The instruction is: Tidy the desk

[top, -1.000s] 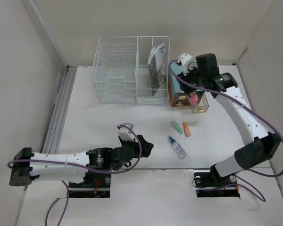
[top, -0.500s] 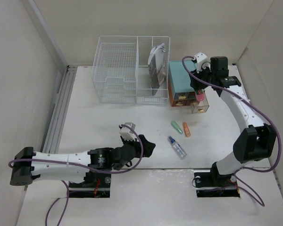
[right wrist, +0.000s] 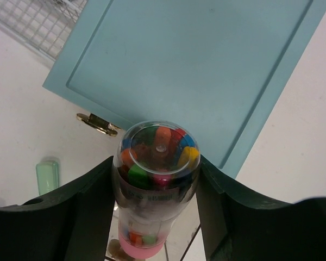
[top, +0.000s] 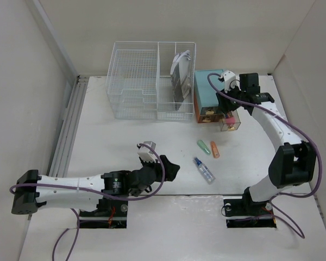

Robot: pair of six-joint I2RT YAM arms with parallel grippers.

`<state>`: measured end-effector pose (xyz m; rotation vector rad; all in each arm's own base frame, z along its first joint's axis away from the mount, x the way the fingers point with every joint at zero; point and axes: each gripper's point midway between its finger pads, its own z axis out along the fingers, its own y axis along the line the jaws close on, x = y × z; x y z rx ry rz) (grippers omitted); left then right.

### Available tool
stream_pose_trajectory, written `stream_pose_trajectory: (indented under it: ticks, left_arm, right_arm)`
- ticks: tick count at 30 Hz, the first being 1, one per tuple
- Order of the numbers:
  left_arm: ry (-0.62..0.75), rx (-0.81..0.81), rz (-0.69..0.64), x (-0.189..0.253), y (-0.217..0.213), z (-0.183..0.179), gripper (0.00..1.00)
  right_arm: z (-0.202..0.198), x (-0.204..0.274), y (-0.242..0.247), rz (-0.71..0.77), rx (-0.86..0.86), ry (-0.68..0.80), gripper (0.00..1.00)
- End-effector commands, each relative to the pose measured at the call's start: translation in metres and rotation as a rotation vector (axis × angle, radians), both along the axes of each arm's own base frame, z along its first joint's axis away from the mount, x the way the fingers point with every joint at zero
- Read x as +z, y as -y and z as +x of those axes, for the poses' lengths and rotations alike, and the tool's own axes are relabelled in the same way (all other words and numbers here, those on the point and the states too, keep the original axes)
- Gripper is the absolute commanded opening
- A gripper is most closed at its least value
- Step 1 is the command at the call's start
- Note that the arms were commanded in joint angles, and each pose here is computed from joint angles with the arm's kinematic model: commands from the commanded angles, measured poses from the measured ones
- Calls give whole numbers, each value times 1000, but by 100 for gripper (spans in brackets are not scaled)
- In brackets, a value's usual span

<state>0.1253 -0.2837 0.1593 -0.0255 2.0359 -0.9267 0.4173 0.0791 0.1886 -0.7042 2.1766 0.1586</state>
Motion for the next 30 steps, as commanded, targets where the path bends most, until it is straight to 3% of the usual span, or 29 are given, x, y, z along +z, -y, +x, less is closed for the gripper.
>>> stream_pose_trajectory:
  ticks: [1, 20, 22, 24, 25, 27, 28, 30]
  left_arm:
    - [18, -5, -38, 12, 3, 0, 69]
    - [32, -10, -43, 19, 7, 1, 69]
    - [30, -10, -34, 17, 6, 1, 69]
    - [30, -10, -34, 17, 6, 1, 69]
    - [32, -10, -43, 20, 5, 1, 69]
    - [32, -10, -43, 20, 5, 1, 69]
    - [32, -10, -43, 20, 5, 1, 69]
    - [32, -10, -43, 20, 5, 1, 69]
  right_arm:
    - [-8, 17, 6, -17, 3, 30, 0]
    - [-26, 7, 18, -98, -17, -62, 0]
    - [-27, 3, 19, -107, -10, -79, 16]
    - [-29, 1, 19, -108, -9, -91, 50]
    - [-29, 1, 19, -108, -9, -91, 59]
    - [-28, 6, 15, -106, -1, -70, 67]
    - [-29, 11, 15, -105, -2, -57, 75]
    - [-29, 18, 15, -102, -3, -39, 77]
